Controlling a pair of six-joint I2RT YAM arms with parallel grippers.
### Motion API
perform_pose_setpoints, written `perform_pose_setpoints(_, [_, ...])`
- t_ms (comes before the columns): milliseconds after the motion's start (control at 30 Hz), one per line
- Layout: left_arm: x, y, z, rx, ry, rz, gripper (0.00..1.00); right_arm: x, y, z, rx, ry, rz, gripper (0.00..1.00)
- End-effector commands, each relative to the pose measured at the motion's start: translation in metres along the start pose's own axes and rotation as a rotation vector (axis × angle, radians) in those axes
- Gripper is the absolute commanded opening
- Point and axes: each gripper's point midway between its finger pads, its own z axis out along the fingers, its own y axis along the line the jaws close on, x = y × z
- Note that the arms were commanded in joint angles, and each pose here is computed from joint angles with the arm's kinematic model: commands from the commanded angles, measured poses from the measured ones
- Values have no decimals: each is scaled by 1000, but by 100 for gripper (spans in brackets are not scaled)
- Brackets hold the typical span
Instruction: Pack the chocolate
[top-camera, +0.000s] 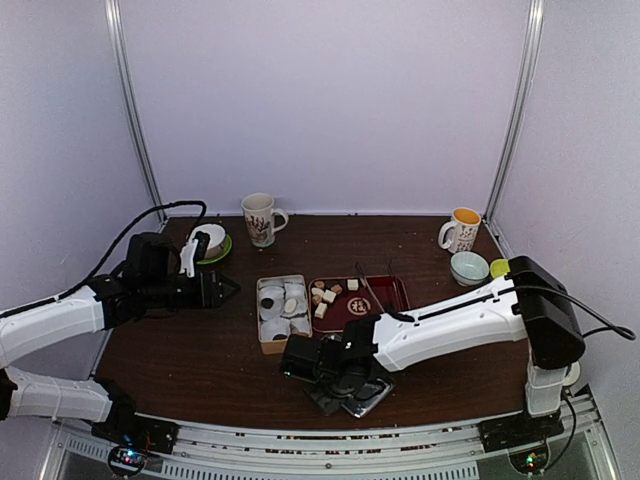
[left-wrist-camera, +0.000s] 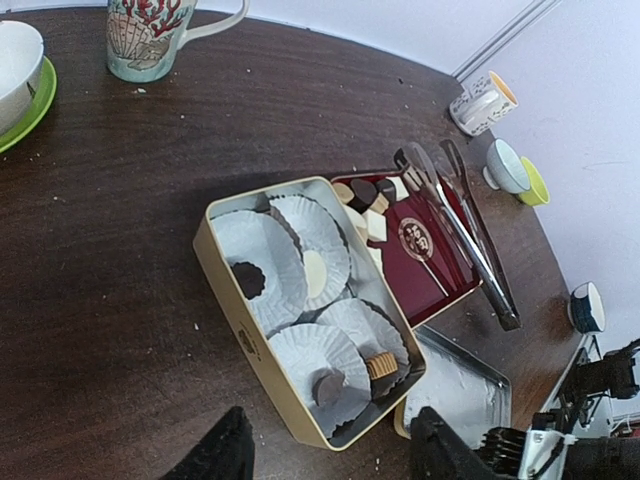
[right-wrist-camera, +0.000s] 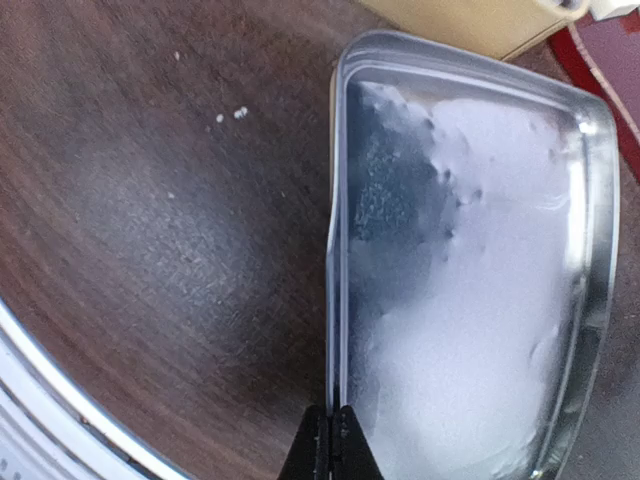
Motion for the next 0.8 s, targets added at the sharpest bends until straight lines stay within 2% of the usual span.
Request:
perform_pose_setpoints(0, [-13, -10, -6, 27, -48, 35, 56, -33, -14, -58, 4, -161, 43, 0])
perform_pose_setpoints(167, [-15, -15, -10, 51, -56, 34, 57, -58, -22, -119, -92, -309, 106, 0])
perform_pose_setpoints(300, [-18, -24, -10, 101, -60, 17, 62, -74, -28, -152, -220, -387, 165, 0])
perform_pose_setpoints(567, [-20, -36, -10, 188, -80, -3, 67, -95, -44, -183, -413, -495, 252, 0])
perform_pose_setpoints(767, [-31, -63, -12, 345, -113, 7, 69, -120, -38, -213, -675, -616, 288, 0])
